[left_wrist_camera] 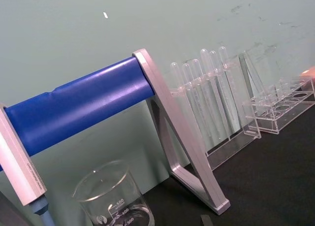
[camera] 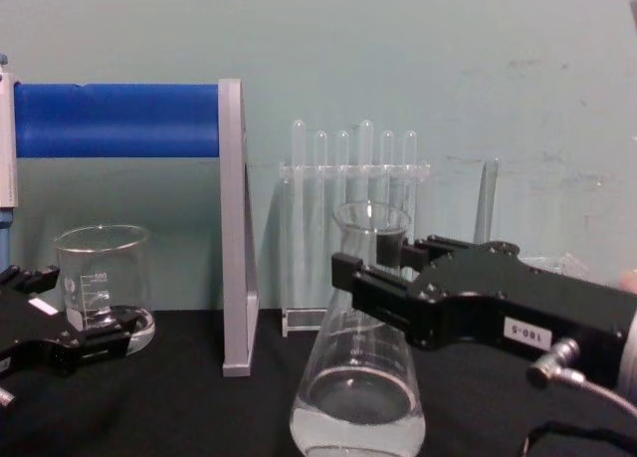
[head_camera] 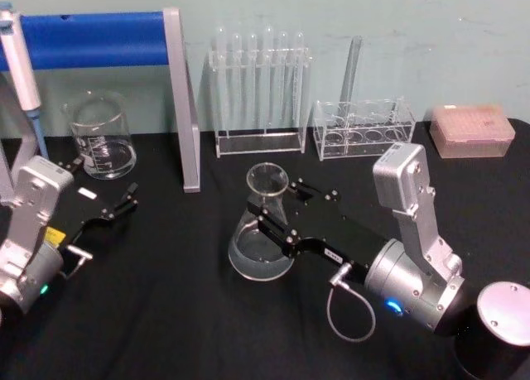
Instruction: Grasp the erlenmeyer flask with one hand, shake it three times, then place it back.
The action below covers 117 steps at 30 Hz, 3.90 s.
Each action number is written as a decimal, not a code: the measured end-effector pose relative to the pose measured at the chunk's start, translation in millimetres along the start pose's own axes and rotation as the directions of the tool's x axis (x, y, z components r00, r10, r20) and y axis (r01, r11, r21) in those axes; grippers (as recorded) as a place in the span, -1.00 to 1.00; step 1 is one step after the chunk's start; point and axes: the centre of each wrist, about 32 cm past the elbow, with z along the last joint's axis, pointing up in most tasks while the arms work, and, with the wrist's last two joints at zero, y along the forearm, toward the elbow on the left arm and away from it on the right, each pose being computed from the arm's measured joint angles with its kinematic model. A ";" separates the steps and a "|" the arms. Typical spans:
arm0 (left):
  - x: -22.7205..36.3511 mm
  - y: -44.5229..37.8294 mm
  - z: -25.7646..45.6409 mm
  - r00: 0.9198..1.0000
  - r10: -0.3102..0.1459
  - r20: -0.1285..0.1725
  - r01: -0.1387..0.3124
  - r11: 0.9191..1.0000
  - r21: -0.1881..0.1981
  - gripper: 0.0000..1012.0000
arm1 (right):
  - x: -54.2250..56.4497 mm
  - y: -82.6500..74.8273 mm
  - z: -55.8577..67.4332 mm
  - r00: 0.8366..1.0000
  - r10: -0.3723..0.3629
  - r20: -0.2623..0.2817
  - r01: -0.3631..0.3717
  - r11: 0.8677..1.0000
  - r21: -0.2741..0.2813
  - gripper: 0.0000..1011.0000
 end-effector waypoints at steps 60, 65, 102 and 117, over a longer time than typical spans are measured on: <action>0.0 0.0 0.0 1.000 0.000 0.000 0.000 1.000 0.000 0.98 | 27.2 -3.5 -45.4 0.994 0.107 0.017 -0.106 0.993 -0.057 -0.10; 0.0 0.0 0.0 1.000 0.000 0.000 0.000 1.000 0.000 0.98 | 26.9 -3.8 -46.1 0.995 0.102 0.012 -0.101 0.993 -0.054 -0.10; 0.0 0.0 0.0 1.000 0.000 0.000 0.000 1.000 0.000 0.98 | 24.2 -3.6 -46.0 0.996 0.089 0.014 -0.088 0.994 -0.071 -0.10; 0.0 0.0 0.0 1.000 0.000 0.000 0.000 1.000 0.000 0.98 | 24.4 -3.9 -46.1 0.996 0.089 0.013 -0.088 0.994 -0.071 -0.10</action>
